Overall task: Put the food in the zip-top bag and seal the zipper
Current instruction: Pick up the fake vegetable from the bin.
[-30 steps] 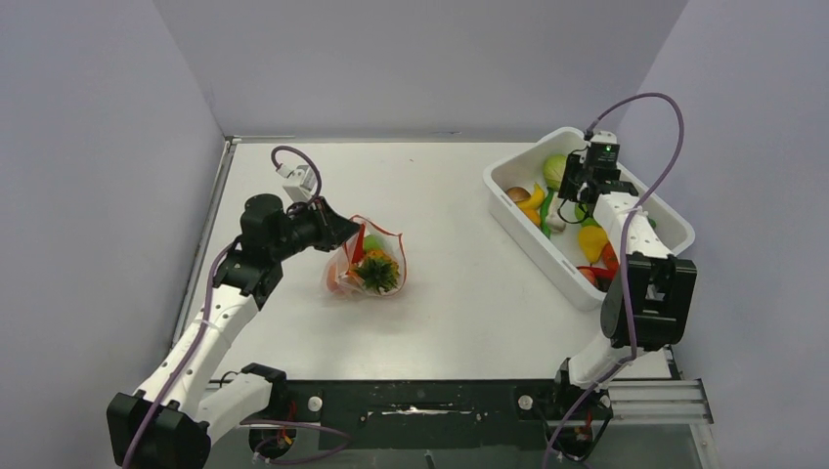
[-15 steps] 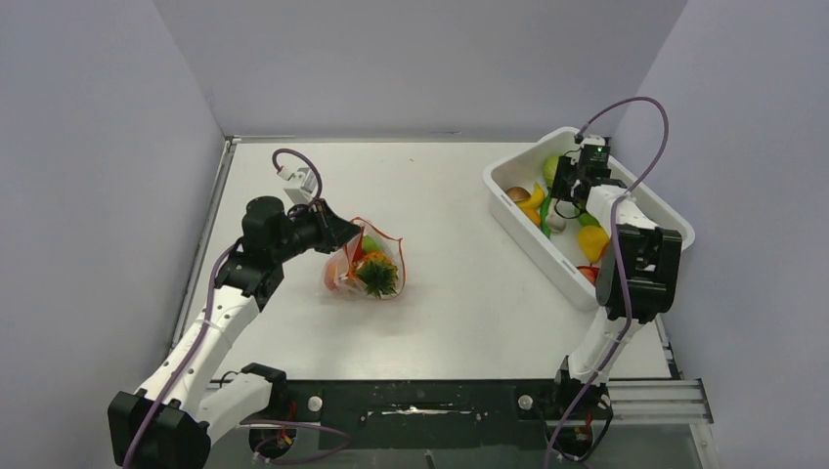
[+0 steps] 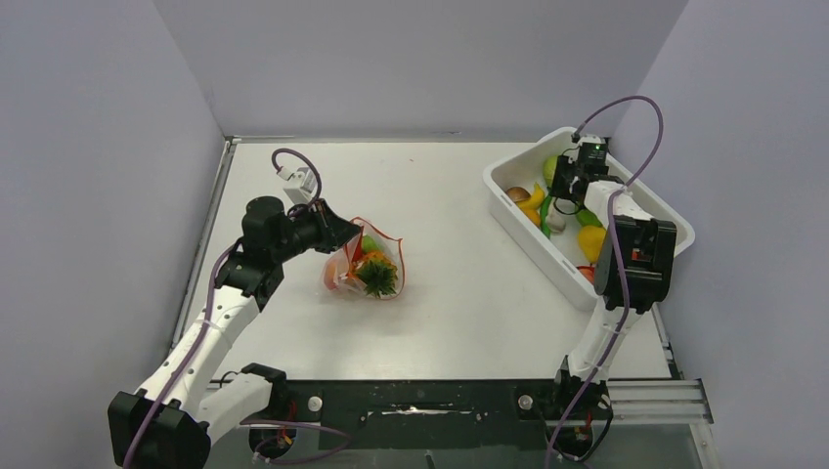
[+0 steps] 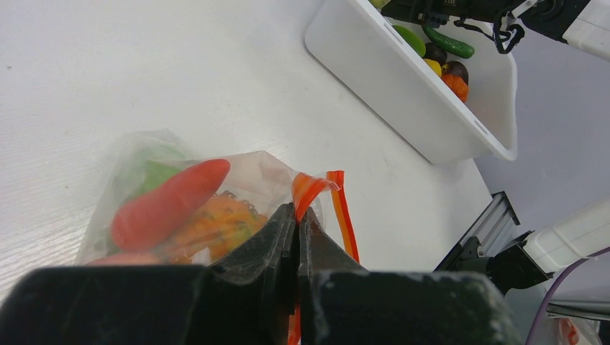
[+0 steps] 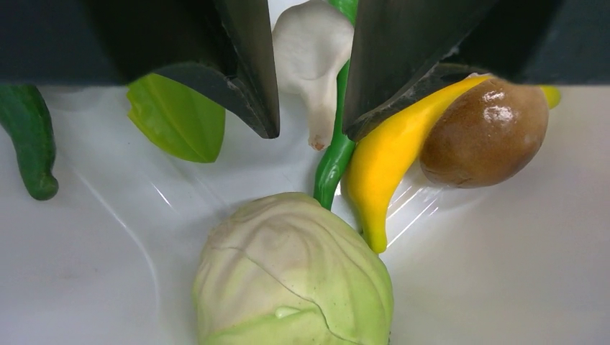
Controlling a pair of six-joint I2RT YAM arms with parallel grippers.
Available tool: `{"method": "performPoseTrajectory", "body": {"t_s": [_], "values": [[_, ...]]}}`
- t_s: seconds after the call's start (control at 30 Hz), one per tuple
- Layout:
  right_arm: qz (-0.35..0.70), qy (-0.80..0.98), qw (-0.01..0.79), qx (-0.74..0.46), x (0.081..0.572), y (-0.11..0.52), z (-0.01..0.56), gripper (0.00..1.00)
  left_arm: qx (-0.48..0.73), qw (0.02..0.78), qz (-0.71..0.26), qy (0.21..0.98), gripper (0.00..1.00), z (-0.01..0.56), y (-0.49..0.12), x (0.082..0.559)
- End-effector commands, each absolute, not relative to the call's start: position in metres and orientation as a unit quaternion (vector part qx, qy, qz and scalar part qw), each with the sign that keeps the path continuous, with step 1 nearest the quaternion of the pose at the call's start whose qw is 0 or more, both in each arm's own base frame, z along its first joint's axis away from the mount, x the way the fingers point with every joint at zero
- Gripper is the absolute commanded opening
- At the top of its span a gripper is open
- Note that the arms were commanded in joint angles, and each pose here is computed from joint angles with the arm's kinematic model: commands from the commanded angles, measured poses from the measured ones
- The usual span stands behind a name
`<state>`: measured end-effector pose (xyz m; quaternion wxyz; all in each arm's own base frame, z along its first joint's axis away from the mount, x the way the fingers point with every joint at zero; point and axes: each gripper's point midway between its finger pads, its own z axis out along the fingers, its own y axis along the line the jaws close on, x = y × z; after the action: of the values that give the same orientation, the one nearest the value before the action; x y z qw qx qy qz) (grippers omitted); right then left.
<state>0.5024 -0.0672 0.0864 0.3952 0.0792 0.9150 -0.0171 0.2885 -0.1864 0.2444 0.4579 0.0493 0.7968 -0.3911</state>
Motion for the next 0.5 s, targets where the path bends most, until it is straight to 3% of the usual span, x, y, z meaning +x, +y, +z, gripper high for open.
{"method": "performPoseTrajectory", "body": {"t_s": [0.0,0.2,0.47], "values": [[-0.009,0.899,0.431,0.073,0.5228,-0.0694,0.1070,0.38,0.063,0.491,-0.401,0.771,0.00,0.2690,-0.1883,0.2908],[-0.013,0.901,0.428,0.070,0.5263,-0.0715,0.1024,0.32,0.063,0.491,-0.401,0.771,0.00,0.2692,-0.1876,0.2888],[-0.014,0.905,0.419,0.071,0.5254,-0.0710,0.0984,0.30,0.064,0.492,-0.401,0.770,0.00,0.2715,-0.1872,0.2874]]}}
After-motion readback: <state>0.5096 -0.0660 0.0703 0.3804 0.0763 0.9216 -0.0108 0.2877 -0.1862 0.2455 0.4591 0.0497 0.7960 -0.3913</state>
